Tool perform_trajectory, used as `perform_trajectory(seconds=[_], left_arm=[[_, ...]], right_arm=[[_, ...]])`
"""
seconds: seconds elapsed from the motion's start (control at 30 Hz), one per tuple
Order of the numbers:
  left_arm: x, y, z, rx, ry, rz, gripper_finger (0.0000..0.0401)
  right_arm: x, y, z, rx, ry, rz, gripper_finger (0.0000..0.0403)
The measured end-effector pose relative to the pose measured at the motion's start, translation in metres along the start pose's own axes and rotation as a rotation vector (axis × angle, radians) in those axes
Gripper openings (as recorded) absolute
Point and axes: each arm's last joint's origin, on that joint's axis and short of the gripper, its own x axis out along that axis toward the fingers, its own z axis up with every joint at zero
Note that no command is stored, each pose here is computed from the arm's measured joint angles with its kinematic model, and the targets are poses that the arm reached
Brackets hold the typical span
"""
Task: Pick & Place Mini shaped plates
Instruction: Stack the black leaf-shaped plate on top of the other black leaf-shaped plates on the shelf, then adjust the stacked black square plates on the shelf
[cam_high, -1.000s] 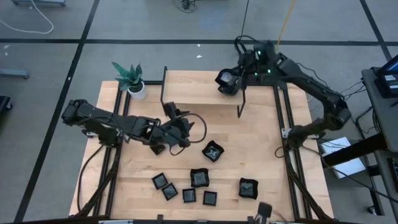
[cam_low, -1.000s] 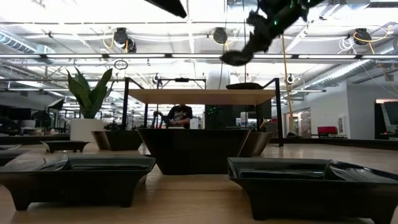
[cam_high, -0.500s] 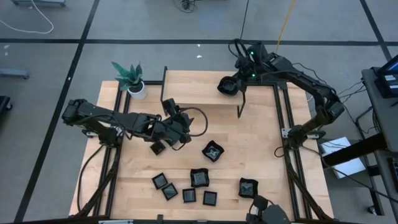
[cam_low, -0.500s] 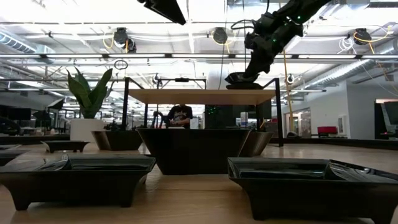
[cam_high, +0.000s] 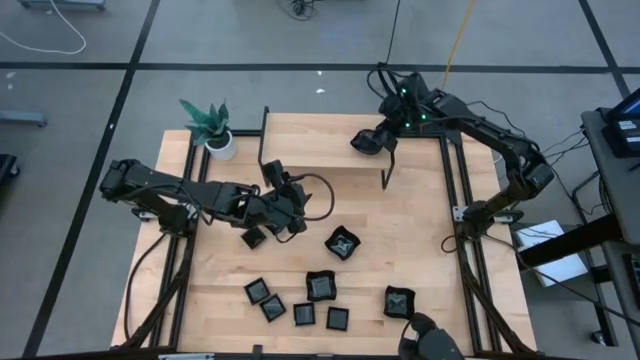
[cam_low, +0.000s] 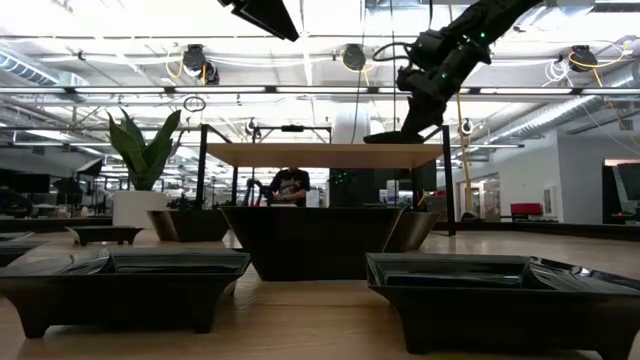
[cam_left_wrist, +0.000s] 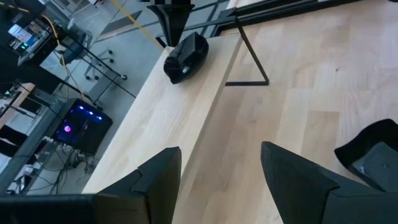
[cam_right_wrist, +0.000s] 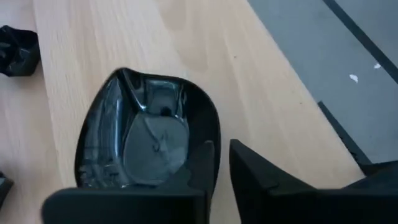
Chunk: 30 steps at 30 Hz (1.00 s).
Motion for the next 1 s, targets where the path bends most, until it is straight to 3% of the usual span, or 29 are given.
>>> perform_trajectory(seconds=[0.17, 0.3, 0.4, 0.53, 0.63, 1.0], left_arm=[[0.0, 0.0, 0.0, -0.002, 0.0, 0.0, 0.0225], [0.0, 0.0, 0.0, -0.003, 0.0, 0.0, 0.0225], [0.0, 0.0, 0.0, -0.003, 0.0, 0.0, 0.0225], [0.0, 0.0, 0.0, -0.017, 0.0, 0.0, 0.0225], [0.0, 0.0, 0.0, -0.024, 0.0, -0.004, 0.0225], [0.0, -0.001, 0.0, -0.028, 0.0, -0.025, 0.0225]], right_arm=[[-0.008, 0.001, 0.008, -0.035, -0.076, -0.058, 0.0085], [-0.021, 0.016, 0.015, -0.108, -0.122, -0.085, 0.0094], [-0.028, 0.04, 0.019, -0.171, -0.141, -0.018, 0.007], [-0.02, 0.073, 0.013, -0.268, -0.079, 0.026, 0.0011], [-0.006, 0.089, 0.001, -0.331, -0.031, 0.075, 0.0006], [0.021, 0.086, -0.026, -0.344, 0.016, -0.066, 0.0]])
